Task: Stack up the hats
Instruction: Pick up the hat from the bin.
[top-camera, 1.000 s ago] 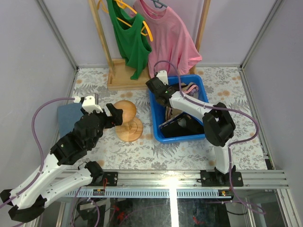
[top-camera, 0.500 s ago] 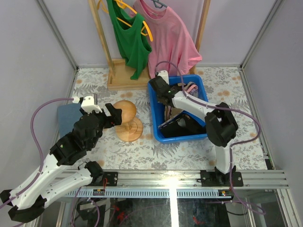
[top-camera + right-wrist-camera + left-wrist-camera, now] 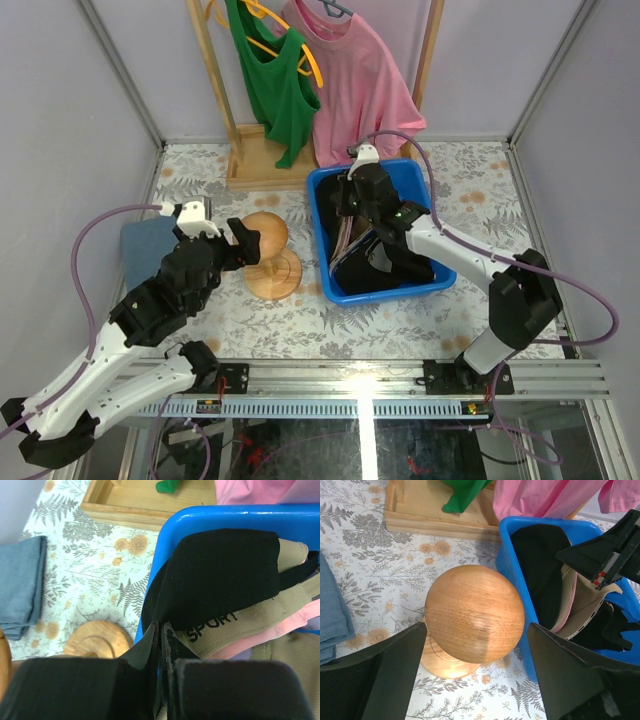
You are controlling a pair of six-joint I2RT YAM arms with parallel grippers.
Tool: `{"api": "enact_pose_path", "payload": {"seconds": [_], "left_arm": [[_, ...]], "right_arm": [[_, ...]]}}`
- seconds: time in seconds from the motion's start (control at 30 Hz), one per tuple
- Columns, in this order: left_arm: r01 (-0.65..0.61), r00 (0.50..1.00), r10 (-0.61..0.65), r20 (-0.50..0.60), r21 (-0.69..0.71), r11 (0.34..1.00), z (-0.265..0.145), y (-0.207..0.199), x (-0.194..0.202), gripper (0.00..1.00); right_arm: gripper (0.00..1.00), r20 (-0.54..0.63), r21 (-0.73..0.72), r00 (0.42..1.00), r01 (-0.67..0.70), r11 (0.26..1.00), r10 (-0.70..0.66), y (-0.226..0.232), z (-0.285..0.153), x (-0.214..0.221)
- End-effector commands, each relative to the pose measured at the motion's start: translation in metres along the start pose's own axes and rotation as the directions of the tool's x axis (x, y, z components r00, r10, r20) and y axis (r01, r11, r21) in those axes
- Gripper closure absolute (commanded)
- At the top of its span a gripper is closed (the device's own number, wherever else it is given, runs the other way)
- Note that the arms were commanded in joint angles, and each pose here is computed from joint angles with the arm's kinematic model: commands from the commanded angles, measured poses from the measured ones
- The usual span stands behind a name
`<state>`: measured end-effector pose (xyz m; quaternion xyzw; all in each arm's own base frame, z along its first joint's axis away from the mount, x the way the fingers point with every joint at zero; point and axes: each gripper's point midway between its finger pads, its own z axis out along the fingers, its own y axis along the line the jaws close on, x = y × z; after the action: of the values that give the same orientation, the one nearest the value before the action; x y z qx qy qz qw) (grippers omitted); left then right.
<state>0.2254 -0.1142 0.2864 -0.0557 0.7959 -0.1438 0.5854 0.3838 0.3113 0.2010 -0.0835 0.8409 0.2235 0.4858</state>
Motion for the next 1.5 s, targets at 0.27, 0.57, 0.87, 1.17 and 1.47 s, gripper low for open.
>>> {"api": "enact_pose_path", "payload": {"seconds": [0.27,0.57,0.87,1.17,1.47], "left_arm": [[-0.005,1.000,0.003,0.023,0.106,0.994,0.003,-0.026,-0.012,0.15],[-0.024,1.000,0.024,0.004,0.132,0.991,0.006,-0.033,-0.008,0.05],[-0.028,0.999,0.032,-0.018,0.167,0.986,0.013,-0.046,-0.005,0.00],[-0.022,0.999,0.027,-0.022,0.193,0.981,0.016,-0.056,-0.007,0.00],[-0.021,1.000,0.023,-0.010,0.188,0.982,0.018,-0.057,-0.011,0.00]], "right_arm": [[1.00,0.287,-0.424,0.894,-0.205,0.882,0.345,0.036,-0.060,-0.095],[1.00,0.335,-0.590,0.815,-0.210,0.780,0.473,0.036,-0.091,-0.125],[1.00,0.332,-0.707,0.738,-0.218,0.673,0.587,0.031,-0.112,-0.151],[1.00,0.327,-0.779,0.685,-0.195,0.595,0.652,0.025,-0.118,-0.169],[1.00,0.353,-0.812,0.672,-0.125,0.570,0.651,0.031,-0.127,-0.192]]}}
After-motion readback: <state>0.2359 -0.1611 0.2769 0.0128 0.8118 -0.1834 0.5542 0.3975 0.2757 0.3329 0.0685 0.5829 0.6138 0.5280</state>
